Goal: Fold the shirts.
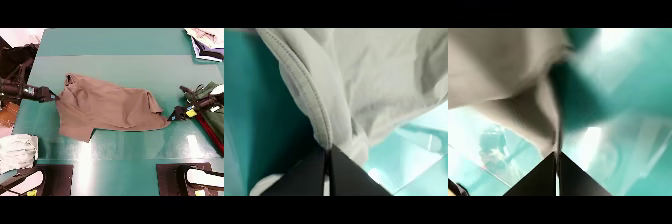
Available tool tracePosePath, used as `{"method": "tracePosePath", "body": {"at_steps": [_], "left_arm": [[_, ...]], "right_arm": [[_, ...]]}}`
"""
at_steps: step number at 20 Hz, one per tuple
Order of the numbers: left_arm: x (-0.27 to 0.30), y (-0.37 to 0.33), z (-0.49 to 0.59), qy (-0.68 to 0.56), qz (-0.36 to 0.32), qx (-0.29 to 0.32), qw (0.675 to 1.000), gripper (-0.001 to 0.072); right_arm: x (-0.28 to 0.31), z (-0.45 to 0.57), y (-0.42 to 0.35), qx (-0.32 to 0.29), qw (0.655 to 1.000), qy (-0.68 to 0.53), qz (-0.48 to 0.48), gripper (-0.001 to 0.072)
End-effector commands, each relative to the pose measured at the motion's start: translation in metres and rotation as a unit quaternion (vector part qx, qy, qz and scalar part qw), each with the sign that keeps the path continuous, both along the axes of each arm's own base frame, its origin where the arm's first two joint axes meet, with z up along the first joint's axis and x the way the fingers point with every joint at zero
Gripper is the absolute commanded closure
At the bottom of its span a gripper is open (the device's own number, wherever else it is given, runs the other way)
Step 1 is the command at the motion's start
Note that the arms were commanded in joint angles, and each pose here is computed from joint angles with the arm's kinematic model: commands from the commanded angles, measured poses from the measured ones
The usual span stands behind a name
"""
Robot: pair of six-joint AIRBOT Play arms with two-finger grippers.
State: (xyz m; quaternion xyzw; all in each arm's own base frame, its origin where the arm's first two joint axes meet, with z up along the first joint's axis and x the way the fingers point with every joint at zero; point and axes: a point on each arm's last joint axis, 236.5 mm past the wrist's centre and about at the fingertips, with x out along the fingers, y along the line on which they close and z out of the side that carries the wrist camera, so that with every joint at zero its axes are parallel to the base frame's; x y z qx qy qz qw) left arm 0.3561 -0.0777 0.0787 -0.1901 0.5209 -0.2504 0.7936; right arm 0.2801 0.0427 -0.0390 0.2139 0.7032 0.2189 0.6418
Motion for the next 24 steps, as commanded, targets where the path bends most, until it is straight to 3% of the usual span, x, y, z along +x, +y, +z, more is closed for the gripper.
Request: {"method": "tracePosePath", "body": {"at_steps": [1,4,7,12,15,17,19,21,22,24], "left_arm": [[0.021,0.003,0.061,-0.06,0.007,0.007,0.998,0.0681],[0.024,0.001,0.15,-0.144,-0.01,0.025,0.989,0.0681],[0.013,-0.001,0.264,-0.282,0.004,0.048,0.958,0.0681],[-0.071,-0.014,0.435,-0.524,0.056,0.058,0.848,0.0681],[-0.14,-0.024,0.494,-0.619,0.083,0.042,0.78,0.0682],[-0.191,-0.033,0.53,-0.678,0.093,0.016,0.729,0.0682],[-0.229,-0.038,0.549,-0.714,0.101,0.004,0.693,0.0682],[-0.231,-0.038,0.546,-0.713,0.1,0.012,0.694,0.0682],[-0.214,-0.033,0.534,-0.693,0.103,0.027,0.713,0.0682],[-0.161,-0.023,0.488,-0.612,0.103,0.037,0.783,0.0682]], "right_arm": [[0.036,0.075,0.011,0.02,0.993,-0.119,-0.01,0.07],[0.073,0.188,0.021,0.027,0.956,-0.289,-0.043,0.0699],[0.088,0.323,0.014,-0.004,0.873,-0.478,-0.102,0.07],[0.025,0.503,0.011,-0.045,0.698,-0.699,-0.15,0.0701],[-0.026,0.564,0.007,-0.086,0.621,-0.762,-0.164,0.0701],[-0.05,0.586,-0.009,-0.143,0.585,-0.776,-0.189,0.0701],[-0.062,0.593,-0.03,-0.201,0.574,-0.762,-0.221,0.0701],[-0.059,0.584,-0.047,-0.231,0.596,-0.728,-0.247,0.0702],[-0.054,0.577,-0.056,-0.231,0.614,-0.708,-0.26,0.0702],[-0.029,0.545,-0.068,-0.205,0.681,-0.65,-0.267,0.0702]]}}
